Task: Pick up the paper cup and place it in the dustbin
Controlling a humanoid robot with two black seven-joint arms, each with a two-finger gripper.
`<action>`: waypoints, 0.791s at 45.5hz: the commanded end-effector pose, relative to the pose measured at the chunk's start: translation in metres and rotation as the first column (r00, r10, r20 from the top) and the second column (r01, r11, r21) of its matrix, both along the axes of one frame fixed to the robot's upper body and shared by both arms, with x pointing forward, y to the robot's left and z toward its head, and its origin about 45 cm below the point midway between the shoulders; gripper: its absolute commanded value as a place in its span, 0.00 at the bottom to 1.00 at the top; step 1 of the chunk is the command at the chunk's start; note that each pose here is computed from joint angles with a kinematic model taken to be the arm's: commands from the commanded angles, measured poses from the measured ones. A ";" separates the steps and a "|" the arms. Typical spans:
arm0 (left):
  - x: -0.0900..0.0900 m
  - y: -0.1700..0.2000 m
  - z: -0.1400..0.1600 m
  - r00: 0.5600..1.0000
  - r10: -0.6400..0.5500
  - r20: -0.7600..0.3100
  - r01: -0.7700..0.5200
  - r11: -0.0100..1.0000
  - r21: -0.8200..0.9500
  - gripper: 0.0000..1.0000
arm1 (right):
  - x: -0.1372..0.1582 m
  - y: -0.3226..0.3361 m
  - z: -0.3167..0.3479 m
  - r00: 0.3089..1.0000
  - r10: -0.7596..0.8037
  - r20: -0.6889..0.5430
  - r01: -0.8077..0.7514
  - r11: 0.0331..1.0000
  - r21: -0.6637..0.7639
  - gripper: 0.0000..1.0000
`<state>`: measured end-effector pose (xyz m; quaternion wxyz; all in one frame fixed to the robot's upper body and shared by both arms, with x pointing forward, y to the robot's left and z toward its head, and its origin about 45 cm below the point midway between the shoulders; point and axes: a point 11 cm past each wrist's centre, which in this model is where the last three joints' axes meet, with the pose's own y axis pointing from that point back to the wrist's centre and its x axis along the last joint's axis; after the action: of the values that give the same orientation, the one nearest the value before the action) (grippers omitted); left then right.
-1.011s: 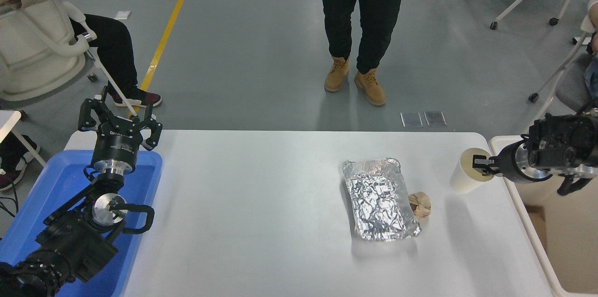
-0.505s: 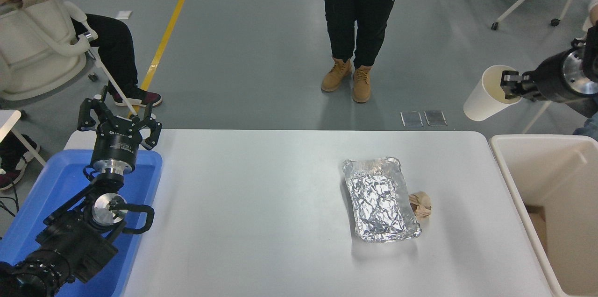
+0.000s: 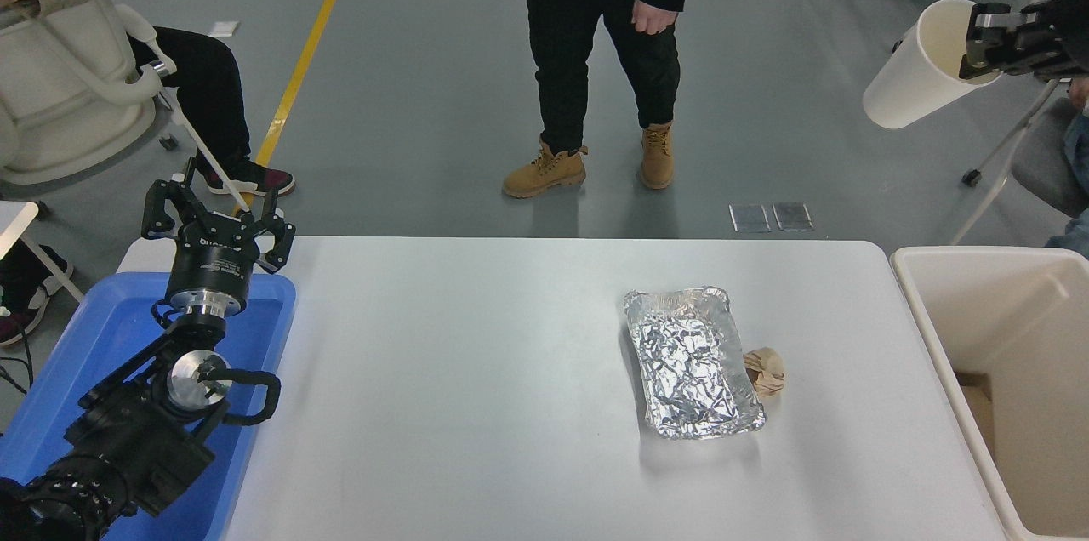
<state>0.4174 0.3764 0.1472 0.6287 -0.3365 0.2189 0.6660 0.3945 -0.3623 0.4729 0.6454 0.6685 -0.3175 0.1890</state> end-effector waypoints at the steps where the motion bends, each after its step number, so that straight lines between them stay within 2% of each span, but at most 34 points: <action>1: 0.000 0.000 0.000 1.000 -0.001 0.001 0.001 1.000 0.000 0.99 | -0.003 -0.001 0.006 1.000 0.001 0.003 -0.001 1.000 -0.001 0.00; 8: 0.000 0.000 0.000 1.000 0.000 0.000 0.000 1.000 0.000 0.99 | 0.005 -0.027 -0.011 0.998 -0.056 0.007 0.056 0.998 -0.015 0.00; 17: 0.000 0.000 0.000 1.000 0.000 0.000 0.000 1.000 0.000 0.99 | 0.030 -0.109 -0.029 0.967 -0.214 0.141 0.226 0.971 -0.073 0.00; 23: 0.000 0.000 0.000 1.000 -0.001 0.001 0.001 1.000 0.000 0.99 | 0.036 -0.163 -0.057 0.926 -0.314 0.209 0.341 0.934 -0.109 0.00; 30: 0.000 0.000 0.000 1.000 -0.001 0.001 0.001 1.000 0.000 0.99 | 0.032 -0.204 -0.104 0.876 -0.410 0.254 0.444 0.891 -0.097 0.00; 36: 0.000 0.000 0.000 1.000 -0.001 0.001 0.001 1.000 0.000 0.99 | 0.017 -0.233 -0.144 0.838 -0.466 0.284 0.513 0.850 -0.120 0.00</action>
<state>0.4174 0.3763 0.1472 0.6287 -0.3366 0.2189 0.6660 0.4320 -0.5312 0.3897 0.6742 0.5399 -0.4827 0.1444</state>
